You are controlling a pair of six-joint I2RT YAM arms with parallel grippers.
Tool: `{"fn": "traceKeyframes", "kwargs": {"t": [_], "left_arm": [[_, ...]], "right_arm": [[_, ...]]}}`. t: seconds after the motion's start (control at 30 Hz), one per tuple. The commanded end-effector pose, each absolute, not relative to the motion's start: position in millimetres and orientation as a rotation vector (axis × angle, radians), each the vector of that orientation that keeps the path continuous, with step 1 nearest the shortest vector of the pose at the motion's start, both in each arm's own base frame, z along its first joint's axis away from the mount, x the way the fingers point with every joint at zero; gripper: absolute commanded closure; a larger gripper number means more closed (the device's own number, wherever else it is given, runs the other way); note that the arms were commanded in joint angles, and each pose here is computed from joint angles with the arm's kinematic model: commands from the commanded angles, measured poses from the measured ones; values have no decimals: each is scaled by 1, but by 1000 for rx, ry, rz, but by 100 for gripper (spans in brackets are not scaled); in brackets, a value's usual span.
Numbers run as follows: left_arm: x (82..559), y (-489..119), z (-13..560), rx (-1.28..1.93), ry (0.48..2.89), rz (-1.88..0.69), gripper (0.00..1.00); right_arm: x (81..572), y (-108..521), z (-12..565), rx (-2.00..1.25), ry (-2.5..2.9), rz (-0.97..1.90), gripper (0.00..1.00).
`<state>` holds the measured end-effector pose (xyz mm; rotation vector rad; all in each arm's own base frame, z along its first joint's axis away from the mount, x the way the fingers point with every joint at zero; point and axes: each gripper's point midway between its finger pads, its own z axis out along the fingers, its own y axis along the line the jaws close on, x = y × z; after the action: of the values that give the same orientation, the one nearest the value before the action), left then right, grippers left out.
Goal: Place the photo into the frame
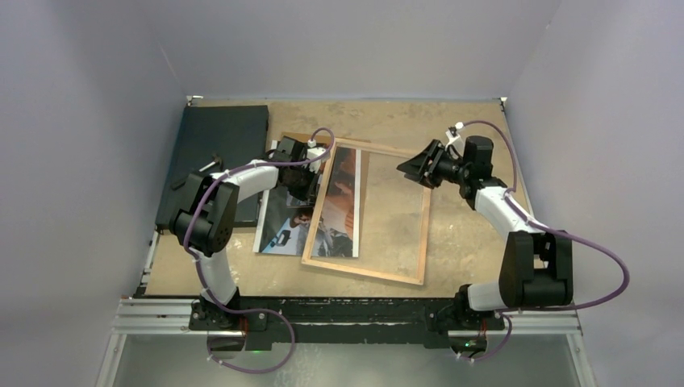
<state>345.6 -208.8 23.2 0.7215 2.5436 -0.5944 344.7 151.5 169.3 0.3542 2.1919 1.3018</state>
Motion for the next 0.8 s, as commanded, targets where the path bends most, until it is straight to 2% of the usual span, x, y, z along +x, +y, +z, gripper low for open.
{"fn": "traceKeyframes", "kwargs": {"t": [0.0, 0.2, 0.47, 0.63, 0.77], "left_arm": [[343, -214, 33, 721, 2536, -628, 98], [344, -214, 35, 719, 2531, -637, 99], [345, -211, 37, 706, 2534, -641, 100], [345, -211, 40, 704, 2532, -645, 100], [346, -211, 41, 702, 2532, -649, 100]], "right_arm": [[344, 164, 210, 251, 2127, 1367, 43], [330, 168, 216, 198, 2112, 1401, 37], [321, 167, 219, 214, 2109, 1403, 38], [326, 160, 222, 255, 2117, 1305, 50], [332, 157, 226, 264, 2121, 1230, 75]]}}
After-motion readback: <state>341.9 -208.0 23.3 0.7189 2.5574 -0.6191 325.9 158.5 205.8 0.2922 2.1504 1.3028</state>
